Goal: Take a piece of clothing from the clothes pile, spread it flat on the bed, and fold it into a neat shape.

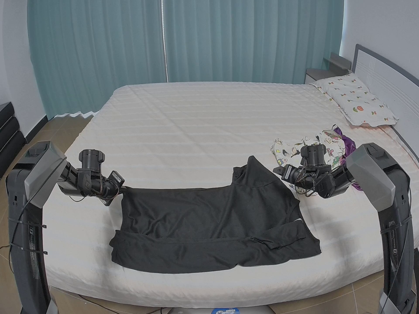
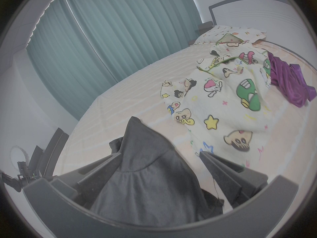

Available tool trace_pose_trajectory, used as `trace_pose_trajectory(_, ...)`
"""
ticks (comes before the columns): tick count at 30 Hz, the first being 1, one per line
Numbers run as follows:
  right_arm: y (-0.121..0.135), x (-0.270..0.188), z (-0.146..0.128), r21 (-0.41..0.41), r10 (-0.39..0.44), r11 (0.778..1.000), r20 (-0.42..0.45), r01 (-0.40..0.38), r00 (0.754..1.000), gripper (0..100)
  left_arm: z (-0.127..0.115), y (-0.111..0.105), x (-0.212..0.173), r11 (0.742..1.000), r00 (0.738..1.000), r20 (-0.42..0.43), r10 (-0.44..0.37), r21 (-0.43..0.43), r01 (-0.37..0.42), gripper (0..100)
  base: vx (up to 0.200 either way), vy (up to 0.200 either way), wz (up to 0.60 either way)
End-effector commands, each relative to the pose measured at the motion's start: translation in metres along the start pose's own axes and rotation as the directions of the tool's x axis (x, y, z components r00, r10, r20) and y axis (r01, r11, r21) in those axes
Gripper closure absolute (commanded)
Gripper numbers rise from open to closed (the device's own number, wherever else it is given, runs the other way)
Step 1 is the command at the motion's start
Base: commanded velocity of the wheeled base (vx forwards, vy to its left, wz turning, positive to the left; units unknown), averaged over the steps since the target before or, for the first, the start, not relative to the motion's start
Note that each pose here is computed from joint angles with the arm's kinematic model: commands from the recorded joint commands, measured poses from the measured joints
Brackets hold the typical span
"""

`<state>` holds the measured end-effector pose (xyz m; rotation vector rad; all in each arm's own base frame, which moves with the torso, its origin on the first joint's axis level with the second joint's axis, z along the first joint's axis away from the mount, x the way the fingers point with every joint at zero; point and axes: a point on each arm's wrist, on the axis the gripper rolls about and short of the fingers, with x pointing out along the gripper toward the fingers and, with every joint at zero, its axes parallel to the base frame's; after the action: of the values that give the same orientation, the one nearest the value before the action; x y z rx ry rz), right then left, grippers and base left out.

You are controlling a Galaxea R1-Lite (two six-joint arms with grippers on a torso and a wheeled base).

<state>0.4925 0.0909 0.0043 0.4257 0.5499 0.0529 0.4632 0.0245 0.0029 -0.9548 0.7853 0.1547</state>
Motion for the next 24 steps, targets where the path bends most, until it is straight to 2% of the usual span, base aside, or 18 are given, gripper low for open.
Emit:
trace_pose_trajectory(1,-0.014,0.031,-0.009,-0.016,-0.006,1.0,-0.012,0.006,1.0,0,0.0,-0.001,-0.002,1.0,1.0,-0.002,-0.002,0.0,0.002,100,0.0,0.0,0.0)
trace_pose_trajectory(13,-0.012,0.058,-0.012,-0.004,0.012,1.0,-0.006,-0.012,1.0,0,0.0,-0.001,-0.002,1.0,1.0,-0.004,-0.003,0.001,0.003,100,0.0,0.0,0.0)
trace_pose_trajectory(24,-0.011,0.073,-0.031,0.002,0.013,1.0,-0.018,-0.013,1.0,0,0.0,-0.001,-0.002,1.0,1.0,-0.004,-0.003,0.001,0.003,100,0.0,0.0,0.0)
